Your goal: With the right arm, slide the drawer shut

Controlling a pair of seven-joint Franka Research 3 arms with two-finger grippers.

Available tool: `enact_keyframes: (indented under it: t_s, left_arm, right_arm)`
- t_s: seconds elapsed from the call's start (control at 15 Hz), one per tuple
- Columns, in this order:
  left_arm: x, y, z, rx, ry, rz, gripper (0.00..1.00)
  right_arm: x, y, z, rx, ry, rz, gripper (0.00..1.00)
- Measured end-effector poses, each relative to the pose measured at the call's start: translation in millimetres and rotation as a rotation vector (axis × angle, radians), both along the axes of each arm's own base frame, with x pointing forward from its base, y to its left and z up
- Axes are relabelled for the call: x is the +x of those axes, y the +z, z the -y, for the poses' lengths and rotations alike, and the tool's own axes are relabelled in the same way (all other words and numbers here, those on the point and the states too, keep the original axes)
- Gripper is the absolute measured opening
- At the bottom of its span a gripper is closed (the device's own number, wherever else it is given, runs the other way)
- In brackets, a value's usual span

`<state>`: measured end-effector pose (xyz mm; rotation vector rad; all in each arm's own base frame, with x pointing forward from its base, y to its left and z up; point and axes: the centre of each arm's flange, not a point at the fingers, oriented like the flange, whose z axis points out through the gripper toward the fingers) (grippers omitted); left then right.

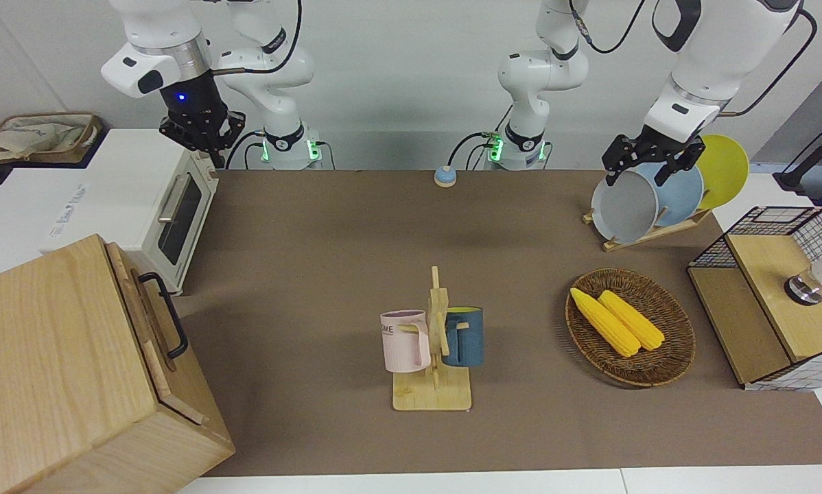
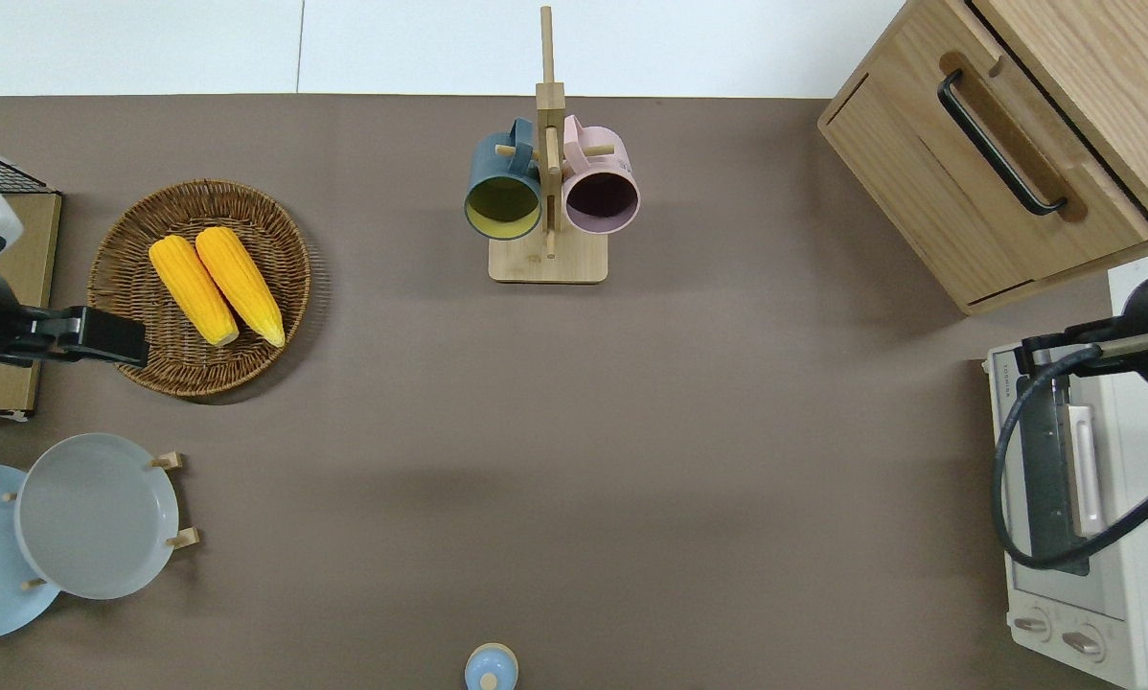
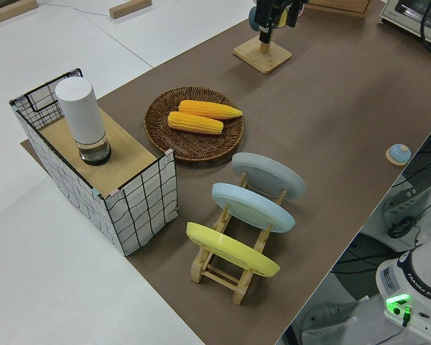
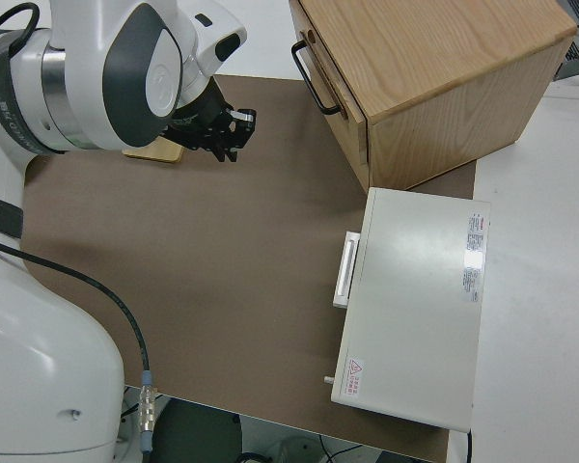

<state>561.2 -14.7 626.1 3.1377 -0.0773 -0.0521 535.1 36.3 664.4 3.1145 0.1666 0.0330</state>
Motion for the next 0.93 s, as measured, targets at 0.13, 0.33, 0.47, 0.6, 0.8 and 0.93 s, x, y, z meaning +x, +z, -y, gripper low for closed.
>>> enact_keyframes:
  t_s: [0.13, 0.33, 0.47, 0.6, 0.8, 0.93]
  left_arm:
    - [0.0, 0.0, 0.0, 0.000, 0.000, 0.000, 1.00]
    - [0.0, 0.0, 0.0, 0.000, 0.000, 0.000, 1.00]
    - [0.0, 0.0, 0.0, 0.000, 0.000, 0.000, 1.00]
    - [0.0, 0.0, 0.0, 0.000, 0.000, 0.000, 1.00]
    - [0.0, 0.0, 0.0, 0.000, 0.000, 0.000, 1.00]
    - [0.0, 0.0, 0.0, 0.000, 0.000, 0.000, 1.00]
  right_arm:
    - [0.2, -2.8, -0.1, 0.000, 0.000, -0.006, 0.40]
    - [1.6, -4.1, 0.2, -0.001, 0.000, -0.008, 0.70]
    - [4.5, -2.8, -0.9, -0.001, 0.002, -0.004, 0.86]
    - [8.0, -1.4, -5.0, -0.001, 0.013, -0.003, 0.99]
    - [12.6, -3.0, -7.7, -0.002, 0.018, -0.006, 0.99]
    - [13.9, -4.0, -6.6, -0.003, 0.017, -0.008, 0.99]
